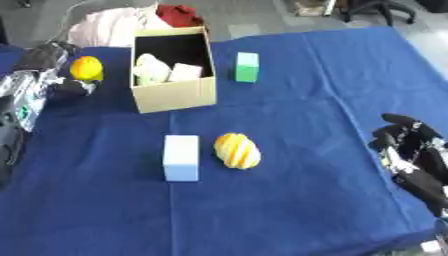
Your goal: Pick up objects on the table and place them in the box.
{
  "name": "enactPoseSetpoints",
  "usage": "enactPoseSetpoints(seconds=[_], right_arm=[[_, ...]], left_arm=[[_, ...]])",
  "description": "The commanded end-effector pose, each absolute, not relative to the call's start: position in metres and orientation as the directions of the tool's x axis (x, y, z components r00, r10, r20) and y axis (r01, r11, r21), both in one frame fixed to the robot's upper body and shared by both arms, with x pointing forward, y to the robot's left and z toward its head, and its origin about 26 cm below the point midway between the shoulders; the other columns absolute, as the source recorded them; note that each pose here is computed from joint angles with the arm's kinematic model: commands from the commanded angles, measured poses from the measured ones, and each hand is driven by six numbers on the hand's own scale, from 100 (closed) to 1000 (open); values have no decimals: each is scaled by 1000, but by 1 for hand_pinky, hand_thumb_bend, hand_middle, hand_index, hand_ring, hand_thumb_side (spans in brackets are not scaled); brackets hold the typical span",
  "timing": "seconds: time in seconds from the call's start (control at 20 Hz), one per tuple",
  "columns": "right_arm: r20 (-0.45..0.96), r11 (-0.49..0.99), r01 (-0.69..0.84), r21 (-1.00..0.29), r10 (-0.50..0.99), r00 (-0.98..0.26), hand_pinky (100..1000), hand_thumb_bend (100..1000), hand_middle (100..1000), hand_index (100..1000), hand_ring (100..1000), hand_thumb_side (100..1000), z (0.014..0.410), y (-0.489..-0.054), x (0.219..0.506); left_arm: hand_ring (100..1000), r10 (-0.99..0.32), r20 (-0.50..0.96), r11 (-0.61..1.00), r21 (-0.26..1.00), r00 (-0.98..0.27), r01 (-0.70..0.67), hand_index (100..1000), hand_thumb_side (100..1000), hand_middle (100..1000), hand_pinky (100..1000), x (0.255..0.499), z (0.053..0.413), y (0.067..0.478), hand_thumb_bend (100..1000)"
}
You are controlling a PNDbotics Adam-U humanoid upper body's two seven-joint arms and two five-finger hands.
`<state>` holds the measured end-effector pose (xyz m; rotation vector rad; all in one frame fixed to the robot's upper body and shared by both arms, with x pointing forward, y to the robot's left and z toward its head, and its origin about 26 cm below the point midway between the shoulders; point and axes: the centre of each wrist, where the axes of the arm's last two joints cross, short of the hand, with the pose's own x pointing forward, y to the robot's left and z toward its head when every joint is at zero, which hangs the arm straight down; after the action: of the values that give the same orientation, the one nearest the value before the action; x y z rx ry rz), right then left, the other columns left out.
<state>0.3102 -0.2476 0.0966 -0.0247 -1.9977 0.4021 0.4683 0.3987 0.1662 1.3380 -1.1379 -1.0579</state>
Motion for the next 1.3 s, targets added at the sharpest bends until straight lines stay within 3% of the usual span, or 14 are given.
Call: enactPoseSetpoints(seconds=[0.05, 0.15, 0.2, 0.45, 0.65, 0.95, 1.3], right_arm=[[859, 938, -157, -310, 206, -470, 685, 100, 594, 812, 594, 302, 104, -252, 312], [859, 938, -157, -310, 205, -470, 685, 100, 594, 812, 594, 302, 104, -252, 312], [859, 938, -157, -310, 205, -470, 685, 100, 594, 812, 594, 302, 104, -252, 312], [858, 938, -156, -311, 206, -470, 685, 100, 594, 811, 593, 305, 104, -252, 312], [859, 938, -153, -311, 208, -468, 685, 100, 593, 811, 593, 306, 104, -252, 312], [857, 939, -141, -314, 216, -468, 685, 100, 593, 811, 593, 307, 103, -254, 311], [858, 938, -141, -317, 220, -464, 685, 100, 593, 812, 593, 307, 102, -254, 311]], left_arm=[[695, -984, 1, -17, 995, 181, -97, 870, 233, 745, 792, 467, 175, 406, 352], [651, -982, 2, -15, 996, 189, -91, 837, 116, 708, 770, 467, 173, 407, 321], [617, -981, 3, -16, 995, 195, -95, 811, 100, 669, 755, 466, 173, 408, 310], [428, -976, -11, -44, 988, 217, -148, 618, 100, 446, 628, 465, 174, 410, 271], [345, -973, -17, -64, 978, 230, -199, 505, 100, 337, 573, 464, 176, 412, 233], [341, -991, -23, -65, 943, 132, -325, 497, 100, 326, 581, 465, 215, 401, 215], [369, -981, -66, 13, 917, -184, -398, 526, 100, 354, 609, 462, 267, 341, 211]])
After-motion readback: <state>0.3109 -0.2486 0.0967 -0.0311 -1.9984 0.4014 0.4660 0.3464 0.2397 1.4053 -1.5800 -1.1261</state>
